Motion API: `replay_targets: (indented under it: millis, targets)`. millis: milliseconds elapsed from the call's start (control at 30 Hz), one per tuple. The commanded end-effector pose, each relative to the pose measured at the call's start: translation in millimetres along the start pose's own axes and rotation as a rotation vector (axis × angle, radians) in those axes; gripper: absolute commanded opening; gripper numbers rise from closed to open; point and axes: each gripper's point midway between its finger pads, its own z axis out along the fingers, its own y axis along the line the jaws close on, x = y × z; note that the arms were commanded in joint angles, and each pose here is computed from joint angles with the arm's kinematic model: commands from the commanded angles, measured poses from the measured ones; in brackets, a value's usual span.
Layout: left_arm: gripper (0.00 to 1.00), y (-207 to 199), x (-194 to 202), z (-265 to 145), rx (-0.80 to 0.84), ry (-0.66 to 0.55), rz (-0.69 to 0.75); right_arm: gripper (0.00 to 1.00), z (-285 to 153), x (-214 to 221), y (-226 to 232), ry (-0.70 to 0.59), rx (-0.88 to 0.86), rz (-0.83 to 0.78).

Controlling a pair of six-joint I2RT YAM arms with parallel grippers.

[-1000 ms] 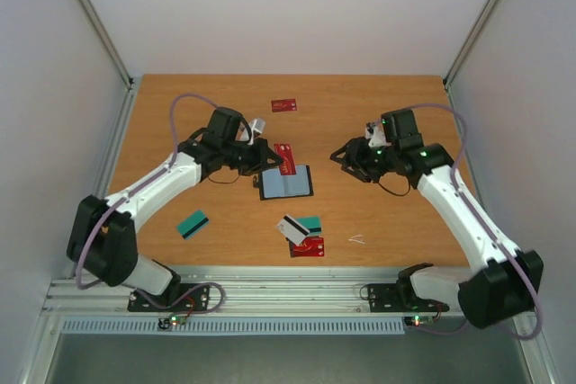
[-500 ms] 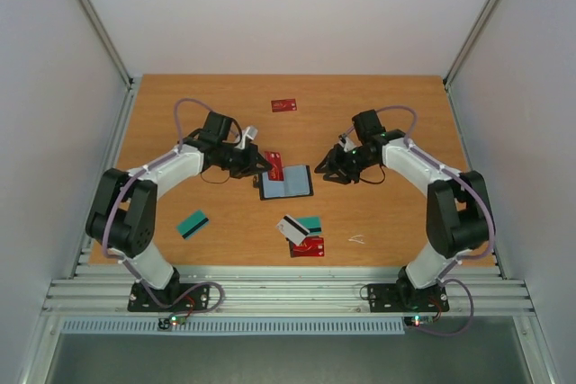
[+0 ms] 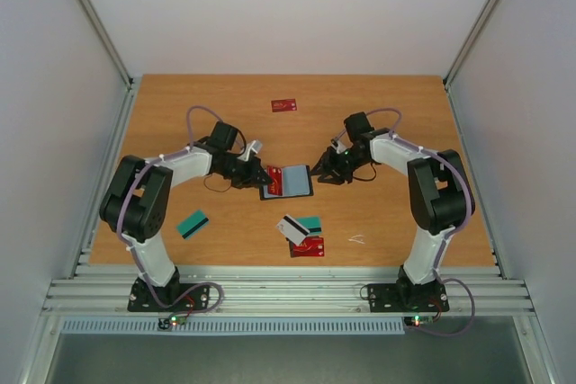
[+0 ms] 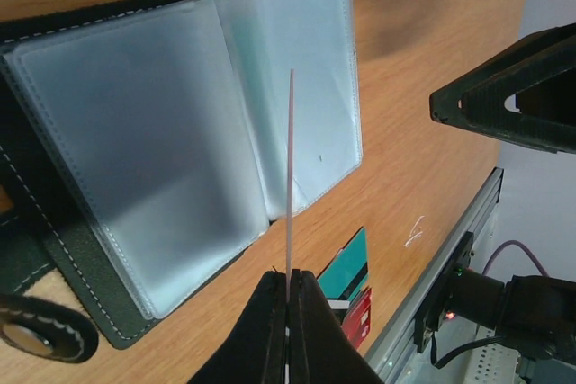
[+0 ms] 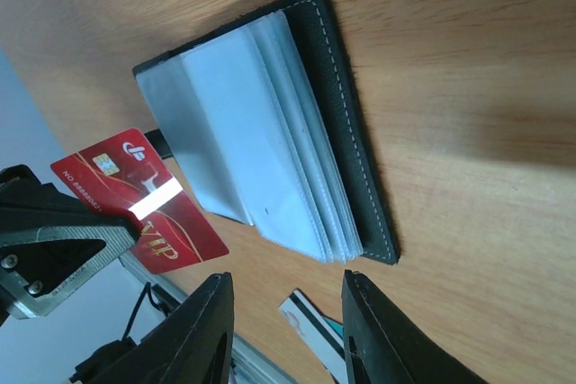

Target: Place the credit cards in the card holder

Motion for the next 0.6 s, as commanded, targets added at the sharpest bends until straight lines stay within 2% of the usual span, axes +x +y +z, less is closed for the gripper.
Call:
replay_targets:
  millis: [0, 567]
  targets:
    - [0.00, 3, -2, 5, 0.015, 0.012, 0.048, 0.36, 5, -8, 4, 0.003, -0.026, -0.029]
    - [0.00, 7, -11, 22, 0.055, 0.049, 0.030, 0.34, 28, -24, -9, 0.040, -0.014, -0.010]
